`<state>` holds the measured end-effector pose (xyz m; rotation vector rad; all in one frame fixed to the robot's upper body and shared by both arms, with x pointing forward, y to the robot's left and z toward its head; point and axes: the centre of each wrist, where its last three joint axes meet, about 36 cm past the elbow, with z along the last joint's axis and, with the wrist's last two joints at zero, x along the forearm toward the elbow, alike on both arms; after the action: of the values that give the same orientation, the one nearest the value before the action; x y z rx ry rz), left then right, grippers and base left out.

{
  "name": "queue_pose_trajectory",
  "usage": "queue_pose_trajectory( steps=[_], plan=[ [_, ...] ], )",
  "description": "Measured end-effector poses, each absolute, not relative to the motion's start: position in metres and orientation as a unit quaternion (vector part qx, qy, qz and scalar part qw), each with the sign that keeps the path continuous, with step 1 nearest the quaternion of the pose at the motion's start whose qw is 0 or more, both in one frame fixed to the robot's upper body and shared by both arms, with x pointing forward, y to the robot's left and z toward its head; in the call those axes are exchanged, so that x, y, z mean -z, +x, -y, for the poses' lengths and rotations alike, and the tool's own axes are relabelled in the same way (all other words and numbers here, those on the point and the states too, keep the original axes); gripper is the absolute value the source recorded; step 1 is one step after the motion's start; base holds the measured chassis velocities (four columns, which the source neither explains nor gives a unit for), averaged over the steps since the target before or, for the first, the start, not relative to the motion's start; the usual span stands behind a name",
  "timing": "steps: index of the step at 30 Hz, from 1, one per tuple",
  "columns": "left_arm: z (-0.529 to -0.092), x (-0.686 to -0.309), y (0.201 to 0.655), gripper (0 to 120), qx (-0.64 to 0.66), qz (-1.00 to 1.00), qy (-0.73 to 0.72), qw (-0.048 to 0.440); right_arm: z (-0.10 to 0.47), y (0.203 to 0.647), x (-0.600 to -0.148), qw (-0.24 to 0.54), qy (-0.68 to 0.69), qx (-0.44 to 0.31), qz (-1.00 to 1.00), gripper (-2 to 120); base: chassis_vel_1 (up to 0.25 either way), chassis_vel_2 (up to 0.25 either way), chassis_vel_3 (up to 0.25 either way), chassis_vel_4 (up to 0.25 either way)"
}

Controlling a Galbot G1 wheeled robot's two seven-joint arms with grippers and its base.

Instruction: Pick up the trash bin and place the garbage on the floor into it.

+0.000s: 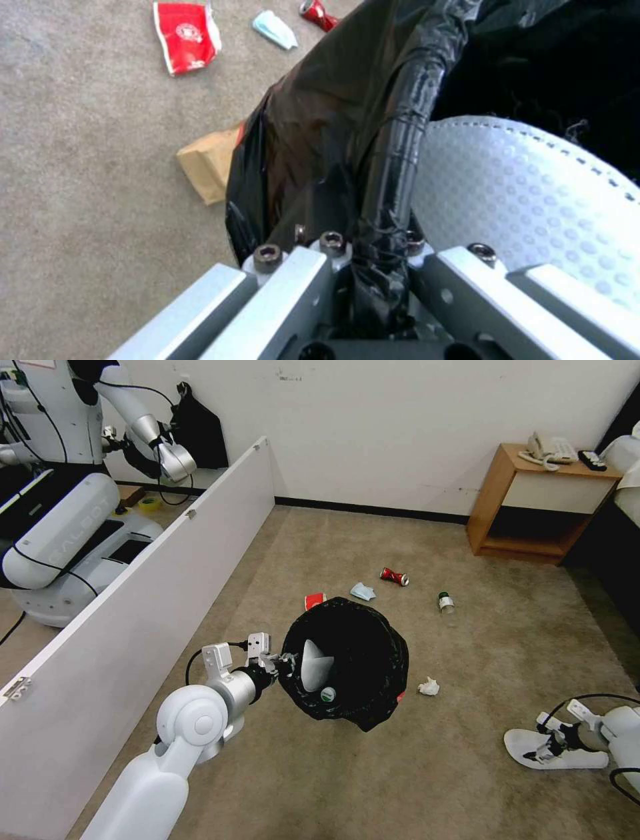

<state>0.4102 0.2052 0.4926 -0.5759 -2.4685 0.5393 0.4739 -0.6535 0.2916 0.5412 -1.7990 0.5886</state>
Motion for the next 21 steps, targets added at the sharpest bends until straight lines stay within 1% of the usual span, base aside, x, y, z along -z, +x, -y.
queue_pose_trajectory(
  steps=[21],
  plan=[
    [-0.2071,-0.4934,0.4115,0,-0.201,0.918,-0.212,0.269,0.6443,0.4773,-0.2841,0.554,0.223,-0.257,0.760,100,0.000,0.000,0.000,0.000]
  ],
)
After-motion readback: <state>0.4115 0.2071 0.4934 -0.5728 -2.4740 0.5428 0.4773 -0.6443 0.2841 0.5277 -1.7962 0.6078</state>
